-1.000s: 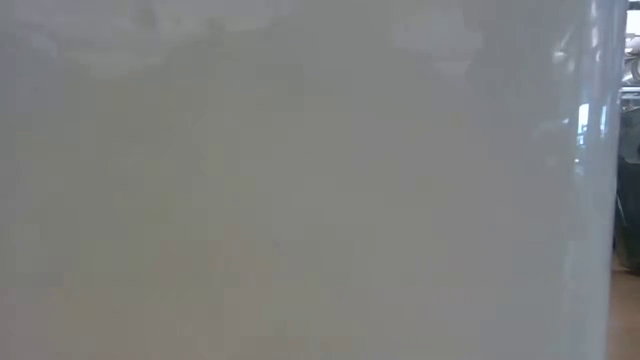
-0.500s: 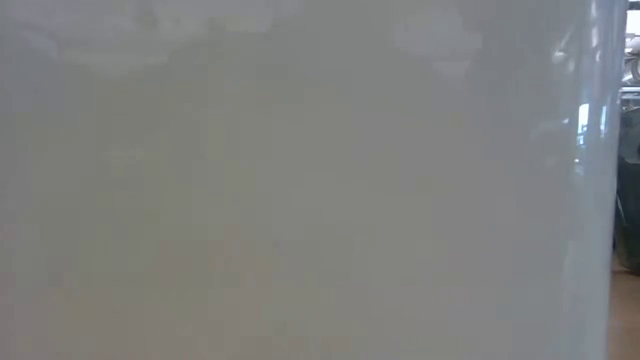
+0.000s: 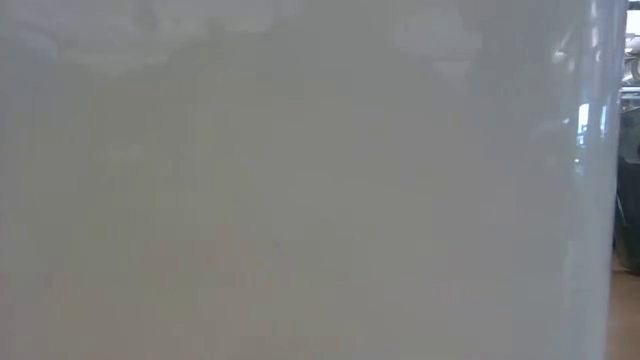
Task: Stack baskets on shelf by color
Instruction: Stack the top white on top of the other white bin on the shelf
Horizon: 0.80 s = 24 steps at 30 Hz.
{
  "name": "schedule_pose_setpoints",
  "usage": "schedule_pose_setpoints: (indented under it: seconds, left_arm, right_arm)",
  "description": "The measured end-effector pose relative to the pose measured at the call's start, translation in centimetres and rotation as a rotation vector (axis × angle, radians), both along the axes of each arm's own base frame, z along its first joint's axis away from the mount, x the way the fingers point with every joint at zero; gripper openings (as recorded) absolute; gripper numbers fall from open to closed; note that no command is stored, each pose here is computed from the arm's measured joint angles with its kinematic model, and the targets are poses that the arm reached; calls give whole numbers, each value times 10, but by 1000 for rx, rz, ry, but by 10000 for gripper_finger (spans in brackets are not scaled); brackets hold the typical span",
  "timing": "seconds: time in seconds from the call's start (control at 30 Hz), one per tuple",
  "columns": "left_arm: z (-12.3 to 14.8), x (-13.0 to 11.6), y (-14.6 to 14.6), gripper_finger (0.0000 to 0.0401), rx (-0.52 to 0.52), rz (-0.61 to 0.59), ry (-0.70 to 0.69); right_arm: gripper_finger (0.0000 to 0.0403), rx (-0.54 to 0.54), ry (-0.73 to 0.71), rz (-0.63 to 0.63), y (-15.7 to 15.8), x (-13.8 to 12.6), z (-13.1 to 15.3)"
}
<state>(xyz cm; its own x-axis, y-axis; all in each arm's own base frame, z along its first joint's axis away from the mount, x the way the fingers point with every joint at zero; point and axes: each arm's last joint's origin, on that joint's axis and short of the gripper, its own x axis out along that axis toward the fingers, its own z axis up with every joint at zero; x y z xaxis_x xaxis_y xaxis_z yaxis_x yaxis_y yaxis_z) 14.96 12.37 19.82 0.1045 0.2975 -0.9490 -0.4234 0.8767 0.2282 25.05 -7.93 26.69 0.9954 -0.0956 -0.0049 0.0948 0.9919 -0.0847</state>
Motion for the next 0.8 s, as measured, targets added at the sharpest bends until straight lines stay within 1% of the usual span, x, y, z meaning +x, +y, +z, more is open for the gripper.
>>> schedule_pose_setpoints:
  seconds: [0.07,0.13,0.23,0.3,0.4,0.47,0.6,0.7,0.8]
  left_arm:
    - [8,-1,-1,15,23,19,6]
    - [24,-3,-3,13,57,67,43]
    - [57,-9,-5,6,139,173,114]
    - [83,-13,-8,8,183,239,117]
    - [127,-14,-14,5,220,286,33]
    - [156,-14,-18,5,252,306,-55]
    - [206,-11,-28,4,313,296,-238]
    - [229,-3,-32,3,328,277,-325]
    - [243,12,-33,3,335,237,-372]
  right_arm:
    - [63,0,0,0,0,0,0]
    - [63,0,0,0,0,0,0]
    - [63,0,0,0,0,0,0]
    - [63,0,-1,0,0,0,0]
    - [63,8,-7,0,0,0,1]
    - [63,18,-10,1,0,0,1]
    - [63,32,-11,1,0,0,1]
    - [63,45,-12,1,0,0,1]
    - [63,45,-13,1,0,0,1]
